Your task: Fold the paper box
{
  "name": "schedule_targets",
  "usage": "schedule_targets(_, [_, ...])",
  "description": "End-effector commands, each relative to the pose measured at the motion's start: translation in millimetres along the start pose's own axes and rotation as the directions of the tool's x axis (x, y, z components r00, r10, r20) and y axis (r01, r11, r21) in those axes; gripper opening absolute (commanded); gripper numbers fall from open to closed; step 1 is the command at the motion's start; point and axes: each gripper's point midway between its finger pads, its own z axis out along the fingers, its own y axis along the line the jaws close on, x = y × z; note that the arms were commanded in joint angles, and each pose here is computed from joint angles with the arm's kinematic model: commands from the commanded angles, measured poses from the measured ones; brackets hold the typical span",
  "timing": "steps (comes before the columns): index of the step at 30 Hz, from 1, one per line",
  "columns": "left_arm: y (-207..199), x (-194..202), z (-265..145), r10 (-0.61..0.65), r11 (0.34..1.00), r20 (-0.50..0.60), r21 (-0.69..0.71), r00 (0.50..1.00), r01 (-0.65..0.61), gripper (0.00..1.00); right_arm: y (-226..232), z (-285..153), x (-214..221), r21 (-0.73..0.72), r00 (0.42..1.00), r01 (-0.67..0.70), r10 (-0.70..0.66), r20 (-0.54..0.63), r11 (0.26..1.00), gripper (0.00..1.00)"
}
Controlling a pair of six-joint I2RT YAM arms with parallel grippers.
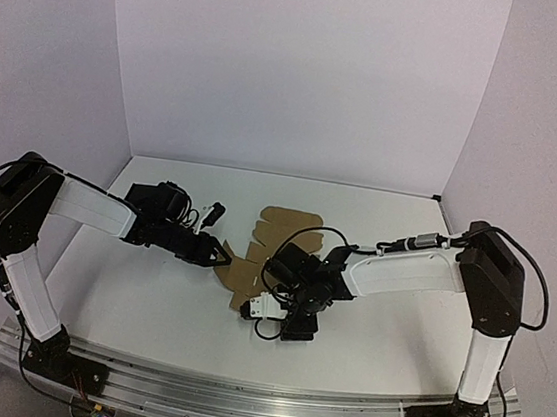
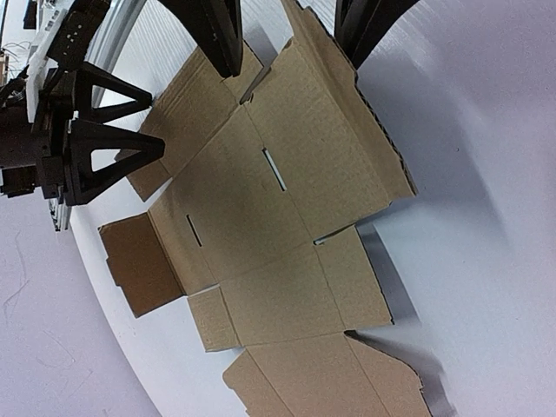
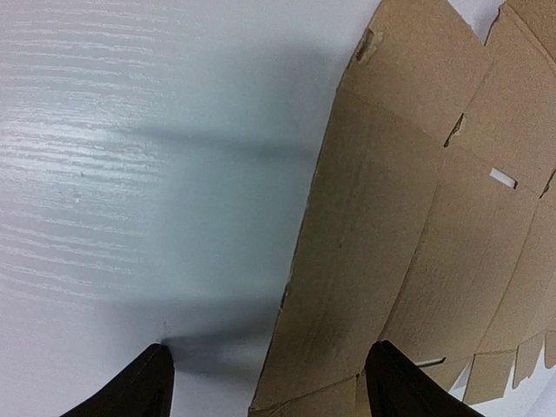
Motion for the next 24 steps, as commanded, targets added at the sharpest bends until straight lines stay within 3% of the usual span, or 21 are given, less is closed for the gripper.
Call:
schedule_targets(1, [-9.6, -13.0, -5.3, 0.06, 0.998, 0.043, 0.015, 0.997, -0.061, 0.37, -16.4, 10.9, -5.3, 0.066, 0.998, 0.061, -0.059, -0.033, 0.996, 0.76])
schedule_targets(6, [-9.8, -10.8, -5.2, 0.064, 0.998, 0.038, 0.019, 0.997, -0.065, 0.37, -28.4, 16.3, -6.4, 0.109, 0.997, 0.046, -0.039, -0.061, 0.993, 0.65])
schedule_targets(13, [-10.9, -6.2, -8.3, 0.079, 0.997, 0.025, 0.021, 0.997, -0.079, 0.37, -29.5, 10.4, -11.3, 0.106, 1.0, -0.008, 0.011, -0.026, 0.994, 0.31])
schedule_targets(18, [-5.5, -1.1, -14.6, 0.081, 0.997, 0.008, 0.005, 0.997, -0.081, 0.38, -34.3, 2.9, -13.5, 0.096, 0.998, -0.066, 0.065, 0.014, 0.993, 0.15])
schedule_targets(22, [-0.1, 3.1, -28.2, 0.116, 0.993, -0.015, -0.004, 0.993, -0.116, 0.45, -41.1, -6.7, -17.4, 0.081, 0.991, -0.119, 0.114, 0.065, 0.99, 0.0])
schedule_targets(24, [-4.8, 3.1, -37.6, 0.184, 0.983, -0.012, 0.02, 0.983, -0.184, 0.54, -43.0, -12.1, -20.5, 0.067, 0.986, -0.144, 0.138, 0.094, 0.987, 0.0])
